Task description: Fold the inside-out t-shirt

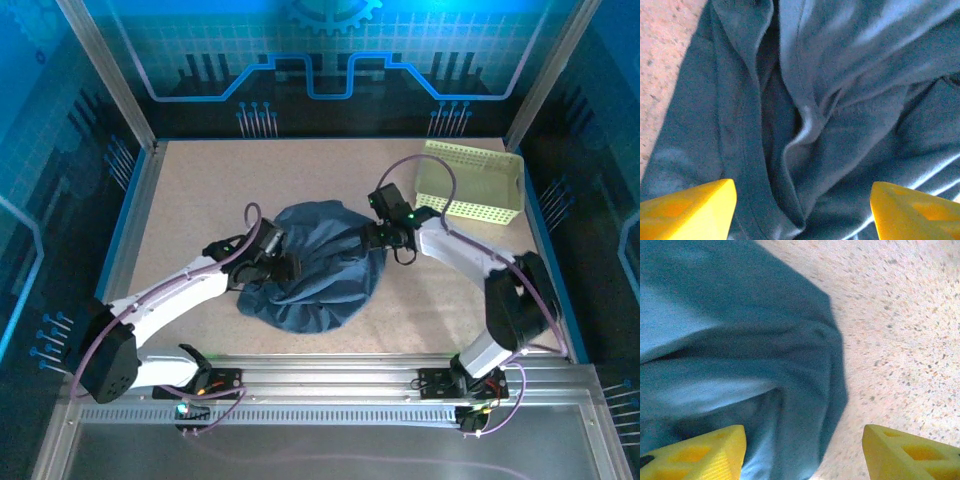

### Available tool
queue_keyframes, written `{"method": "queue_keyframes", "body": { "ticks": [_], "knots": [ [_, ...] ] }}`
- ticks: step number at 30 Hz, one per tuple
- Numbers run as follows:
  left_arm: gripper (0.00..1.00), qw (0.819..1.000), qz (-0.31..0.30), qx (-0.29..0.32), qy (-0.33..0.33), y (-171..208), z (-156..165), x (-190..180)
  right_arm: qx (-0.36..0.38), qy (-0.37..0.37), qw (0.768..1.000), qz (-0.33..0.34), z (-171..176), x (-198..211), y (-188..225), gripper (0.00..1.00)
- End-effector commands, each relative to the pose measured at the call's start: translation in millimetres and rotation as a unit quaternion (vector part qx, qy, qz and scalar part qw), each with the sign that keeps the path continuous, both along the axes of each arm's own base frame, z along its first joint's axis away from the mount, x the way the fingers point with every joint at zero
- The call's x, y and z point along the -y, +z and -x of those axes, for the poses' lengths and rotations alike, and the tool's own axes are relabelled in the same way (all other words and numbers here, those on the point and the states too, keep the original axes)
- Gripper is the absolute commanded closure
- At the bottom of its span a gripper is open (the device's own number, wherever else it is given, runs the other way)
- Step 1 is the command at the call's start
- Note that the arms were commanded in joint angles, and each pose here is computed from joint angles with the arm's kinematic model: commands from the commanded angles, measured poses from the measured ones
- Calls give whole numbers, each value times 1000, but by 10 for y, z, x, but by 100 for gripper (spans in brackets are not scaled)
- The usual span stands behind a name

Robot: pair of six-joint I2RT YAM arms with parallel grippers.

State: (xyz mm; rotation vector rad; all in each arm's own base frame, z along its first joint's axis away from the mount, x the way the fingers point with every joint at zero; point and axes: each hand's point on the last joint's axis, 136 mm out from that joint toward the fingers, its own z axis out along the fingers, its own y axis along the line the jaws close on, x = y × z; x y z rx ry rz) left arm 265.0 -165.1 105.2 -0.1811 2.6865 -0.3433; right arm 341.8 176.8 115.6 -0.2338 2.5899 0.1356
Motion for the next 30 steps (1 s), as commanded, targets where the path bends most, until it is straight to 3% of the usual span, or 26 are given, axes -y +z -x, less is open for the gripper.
{"method": "queue_keyframes", "body": {
  "ticks": [1,6,13,19,30],
  "knots": [
    [30,999,-9,17,-32,91,-146,59,10,38,999,-20,363,-201,184,36],
    [41,998,-18,5,-53,-15,-262,180,16,53,998,-32,679,-380,198,38],
    [46,997,-60,-15,-41,-299,-372,131,-10,74,995,-62,878,-621,28,41],
    [48,997,-60,-22,-38,-434,-395,162,-20,78,995,-60,867,-720,-76,41],
    [76,998,-47,-24,-32,-530,-411,200,-23,68,997,4,567,-821,-180,45]
  ]
}}
